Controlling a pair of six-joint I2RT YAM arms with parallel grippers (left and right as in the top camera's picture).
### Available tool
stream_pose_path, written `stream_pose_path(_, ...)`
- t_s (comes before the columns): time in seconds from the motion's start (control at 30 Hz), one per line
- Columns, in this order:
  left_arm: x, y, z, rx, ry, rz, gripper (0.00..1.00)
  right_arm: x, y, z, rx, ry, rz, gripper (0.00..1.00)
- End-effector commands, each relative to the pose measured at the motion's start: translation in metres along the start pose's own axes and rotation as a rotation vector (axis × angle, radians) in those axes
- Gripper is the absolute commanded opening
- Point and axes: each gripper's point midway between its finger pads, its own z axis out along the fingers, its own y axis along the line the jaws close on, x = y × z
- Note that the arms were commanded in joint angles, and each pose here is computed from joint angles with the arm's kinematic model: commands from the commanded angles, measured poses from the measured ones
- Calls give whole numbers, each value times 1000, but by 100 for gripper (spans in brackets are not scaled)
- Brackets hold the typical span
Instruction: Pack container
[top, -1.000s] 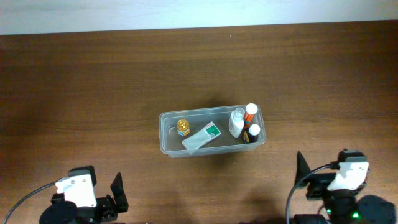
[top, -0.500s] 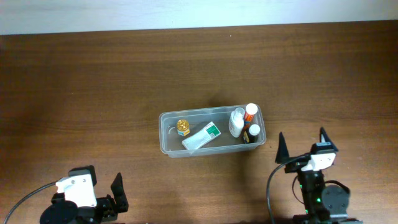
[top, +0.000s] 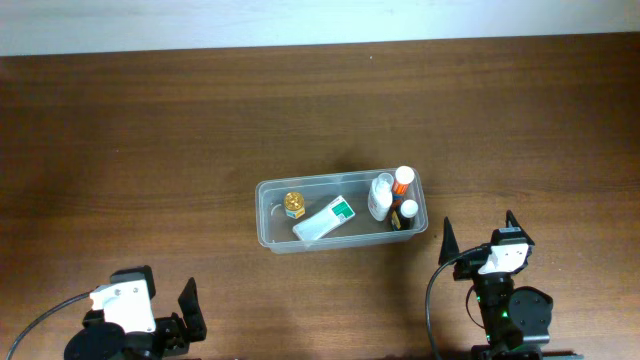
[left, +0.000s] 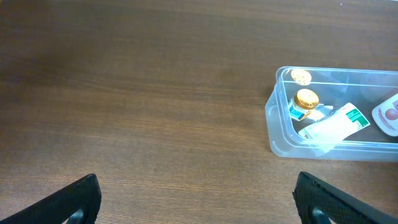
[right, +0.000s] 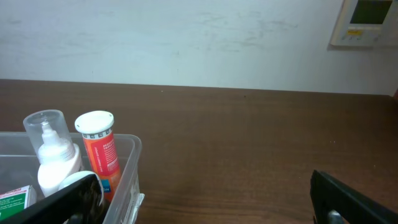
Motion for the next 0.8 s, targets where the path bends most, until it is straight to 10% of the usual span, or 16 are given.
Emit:
stream_pose_path(0.0, 1, -2, 0, 10, 0, -10, 99, 3, 0, 0, 2, 8, 0, 98)
stream_pose_path(0.77, 10, -1, 68, 21, -179, -4, 99, 3, 0, 0, 2, 8, 0, 98)
